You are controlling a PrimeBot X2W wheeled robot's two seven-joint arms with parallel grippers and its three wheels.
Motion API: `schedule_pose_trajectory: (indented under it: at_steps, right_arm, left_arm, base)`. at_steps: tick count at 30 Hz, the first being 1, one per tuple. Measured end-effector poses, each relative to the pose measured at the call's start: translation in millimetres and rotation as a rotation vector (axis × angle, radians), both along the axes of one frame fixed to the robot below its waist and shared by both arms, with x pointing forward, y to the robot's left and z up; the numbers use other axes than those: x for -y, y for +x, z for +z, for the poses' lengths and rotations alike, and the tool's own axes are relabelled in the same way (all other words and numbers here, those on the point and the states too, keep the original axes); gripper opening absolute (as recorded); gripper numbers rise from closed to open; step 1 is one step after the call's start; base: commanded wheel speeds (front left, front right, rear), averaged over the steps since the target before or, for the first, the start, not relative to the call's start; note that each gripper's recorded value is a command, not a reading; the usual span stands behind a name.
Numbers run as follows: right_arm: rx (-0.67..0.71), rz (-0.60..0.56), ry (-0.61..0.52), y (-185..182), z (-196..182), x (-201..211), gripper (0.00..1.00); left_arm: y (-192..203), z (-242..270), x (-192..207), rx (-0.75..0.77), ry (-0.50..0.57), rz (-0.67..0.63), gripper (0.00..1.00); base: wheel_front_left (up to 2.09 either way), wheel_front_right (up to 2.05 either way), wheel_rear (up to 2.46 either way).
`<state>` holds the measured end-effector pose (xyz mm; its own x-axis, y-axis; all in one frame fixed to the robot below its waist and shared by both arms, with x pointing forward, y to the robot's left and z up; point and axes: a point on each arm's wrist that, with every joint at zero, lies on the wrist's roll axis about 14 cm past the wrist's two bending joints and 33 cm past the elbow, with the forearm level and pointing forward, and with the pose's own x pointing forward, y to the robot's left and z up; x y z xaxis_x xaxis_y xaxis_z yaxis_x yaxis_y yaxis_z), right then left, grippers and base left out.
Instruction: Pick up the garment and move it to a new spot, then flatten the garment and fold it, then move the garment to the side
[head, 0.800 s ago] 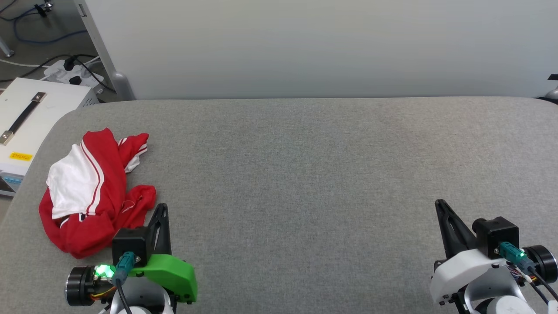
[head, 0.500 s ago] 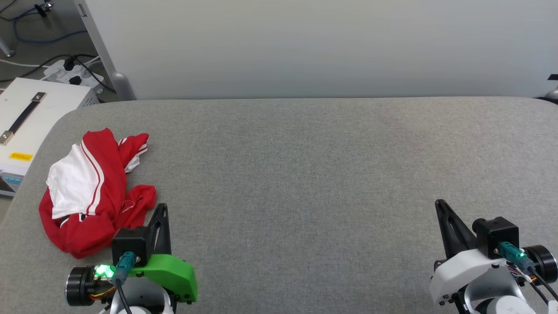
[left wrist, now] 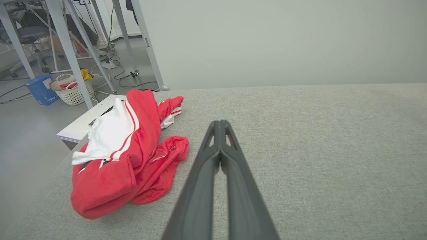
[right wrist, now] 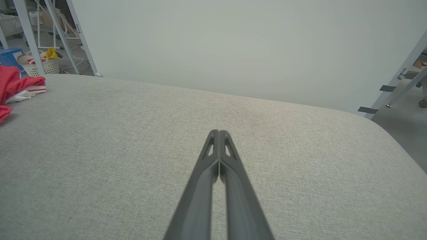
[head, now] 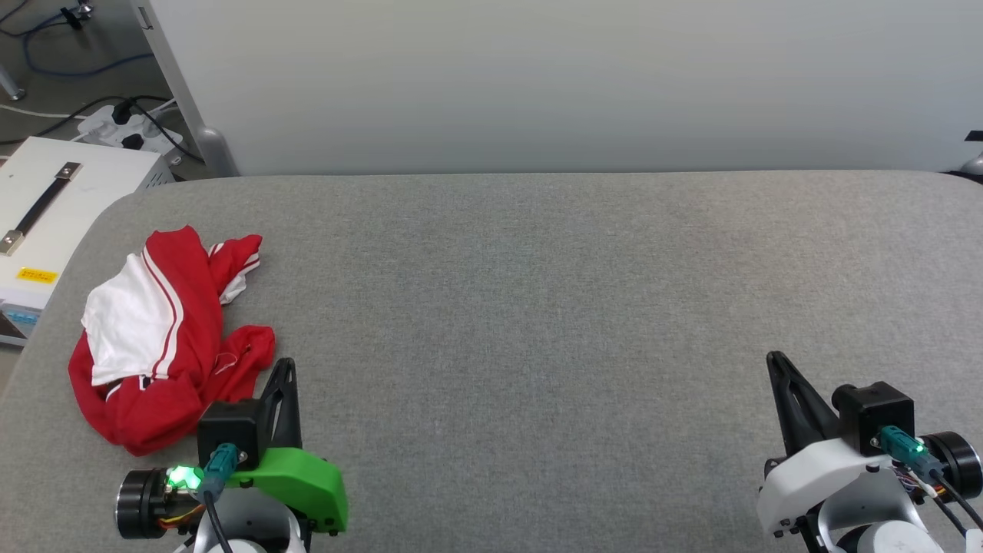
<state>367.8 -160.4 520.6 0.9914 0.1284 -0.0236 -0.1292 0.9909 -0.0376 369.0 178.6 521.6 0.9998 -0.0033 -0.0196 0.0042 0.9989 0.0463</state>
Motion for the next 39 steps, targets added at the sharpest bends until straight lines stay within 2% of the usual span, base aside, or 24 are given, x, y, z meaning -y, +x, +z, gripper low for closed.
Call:
schedule_pose_trajectory:
  at_steps: [24, 25, 39]
  right_arm:
    - [0.0, 0.0, 0.0, 0.0, 0.0, -0.1, 0.0]
    - [0.0, 0.0, 0.0, 0.0, 0.0, -0.1, 1.0]
    - [0.012, -0.006, 0.017, 0.3, 2.0, 1.9, 1.0]
  left_arm:
    - [0.0, 0.0, -0.1, 0.0, 0.0, 0.0, 0.0]
    - [0.0, 0.0, -0.1, 0.0, 0.0, 0.0, 1.0]
    - [0.0, 0.7, -0.5, 0.008, -0.001, 0.004, 1.0]
  base:
    - [0.0, 0.0, 0.0]
    - [0.0, 0.0, 0.0]
    - [0.0, 0.0, 0.0]
